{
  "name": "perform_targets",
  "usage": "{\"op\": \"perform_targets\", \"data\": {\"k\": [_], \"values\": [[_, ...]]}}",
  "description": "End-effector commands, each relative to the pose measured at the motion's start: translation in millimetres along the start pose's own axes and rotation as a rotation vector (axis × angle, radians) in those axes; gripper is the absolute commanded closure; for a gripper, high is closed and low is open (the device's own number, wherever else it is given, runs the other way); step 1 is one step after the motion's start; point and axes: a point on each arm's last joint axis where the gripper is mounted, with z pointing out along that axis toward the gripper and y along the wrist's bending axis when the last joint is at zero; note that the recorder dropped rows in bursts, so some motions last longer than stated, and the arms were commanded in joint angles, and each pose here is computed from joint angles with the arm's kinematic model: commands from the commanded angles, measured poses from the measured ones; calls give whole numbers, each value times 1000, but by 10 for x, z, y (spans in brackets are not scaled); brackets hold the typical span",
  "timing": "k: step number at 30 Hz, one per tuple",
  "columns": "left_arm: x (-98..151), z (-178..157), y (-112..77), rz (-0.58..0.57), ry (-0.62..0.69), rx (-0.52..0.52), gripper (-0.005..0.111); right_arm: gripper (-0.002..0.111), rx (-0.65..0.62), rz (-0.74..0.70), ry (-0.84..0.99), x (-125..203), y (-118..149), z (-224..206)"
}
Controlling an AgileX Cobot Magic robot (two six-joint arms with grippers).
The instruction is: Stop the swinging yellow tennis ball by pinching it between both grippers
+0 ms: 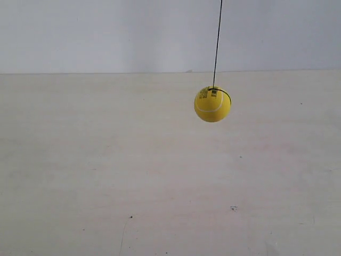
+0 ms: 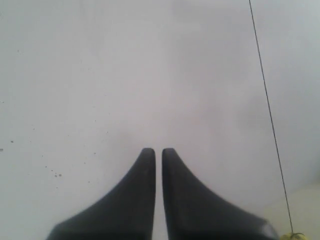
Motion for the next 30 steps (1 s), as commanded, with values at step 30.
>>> {"op": "perform_targets", "data": {"k": [30], "values": [[-40, -350, -78, -34, -121, -10, 102, 108, 138, 103, -217, -251, -33, -160]]}}
